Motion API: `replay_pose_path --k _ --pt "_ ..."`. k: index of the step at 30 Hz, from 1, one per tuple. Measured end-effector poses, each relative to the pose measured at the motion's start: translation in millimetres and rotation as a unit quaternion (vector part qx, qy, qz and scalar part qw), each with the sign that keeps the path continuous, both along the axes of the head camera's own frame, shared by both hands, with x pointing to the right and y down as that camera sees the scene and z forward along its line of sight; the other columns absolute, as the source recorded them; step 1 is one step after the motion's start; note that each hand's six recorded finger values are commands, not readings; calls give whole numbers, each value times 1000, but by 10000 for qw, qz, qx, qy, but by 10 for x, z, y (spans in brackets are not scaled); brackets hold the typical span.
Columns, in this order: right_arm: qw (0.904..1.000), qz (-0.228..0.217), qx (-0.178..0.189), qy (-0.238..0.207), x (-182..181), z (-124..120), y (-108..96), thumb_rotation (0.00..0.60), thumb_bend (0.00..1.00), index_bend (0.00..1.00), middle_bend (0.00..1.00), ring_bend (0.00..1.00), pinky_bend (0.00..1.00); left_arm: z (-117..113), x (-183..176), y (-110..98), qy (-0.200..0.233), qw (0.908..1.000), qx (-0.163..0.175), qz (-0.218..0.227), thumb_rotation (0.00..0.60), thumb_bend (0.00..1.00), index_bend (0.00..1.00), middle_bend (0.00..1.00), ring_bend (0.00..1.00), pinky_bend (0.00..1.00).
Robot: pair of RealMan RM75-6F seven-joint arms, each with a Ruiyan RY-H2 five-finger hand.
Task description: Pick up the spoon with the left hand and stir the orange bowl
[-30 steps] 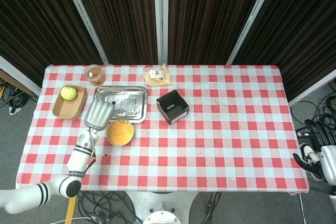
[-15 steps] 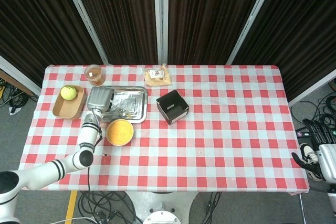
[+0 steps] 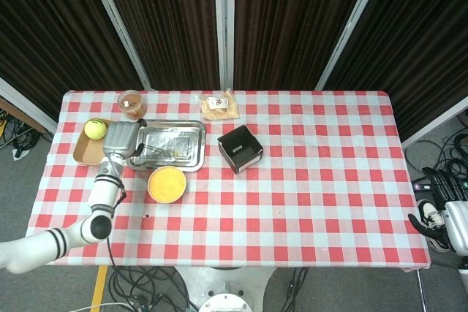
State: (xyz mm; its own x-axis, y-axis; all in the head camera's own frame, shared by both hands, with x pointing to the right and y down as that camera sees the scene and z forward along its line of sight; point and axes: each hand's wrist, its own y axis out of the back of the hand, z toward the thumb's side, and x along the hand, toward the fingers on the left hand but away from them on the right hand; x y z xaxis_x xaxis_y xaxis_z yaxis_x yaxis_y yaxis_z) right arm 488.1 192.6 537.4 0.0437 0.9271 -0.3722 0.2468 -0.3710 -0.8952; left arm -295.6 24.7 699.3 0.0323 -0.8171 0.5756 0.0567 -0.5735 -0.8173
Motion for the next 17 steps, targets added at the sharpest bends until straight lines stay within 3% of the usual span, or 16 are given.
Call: replay_pose_path --k 2,7,13,17 --pt "10000 -15 -9 -4 -7 7 -5 600 197 0 51 0 0 -152 -174 97 10 9998 221 -2 600 263 344 479 402 480" --pt "9999 -123 11 33 -46 11 -2 600 197 0 0 0 0 -496 -596 408 31 9967 800 126 600 207 331 364 299 316" --pt "9999 -136 24 64 -66 18 44 600 198 0 0 0 0 -855 -1144 1007 -6 9912 1314 141 600 170 330 348 288 302" --pt "9999 -131 -23 63 -82 48 77 600 197 0 5 0 0 -1012 -1480 1416 -165 9908 1340 -130 600 171 330 348 288 302"
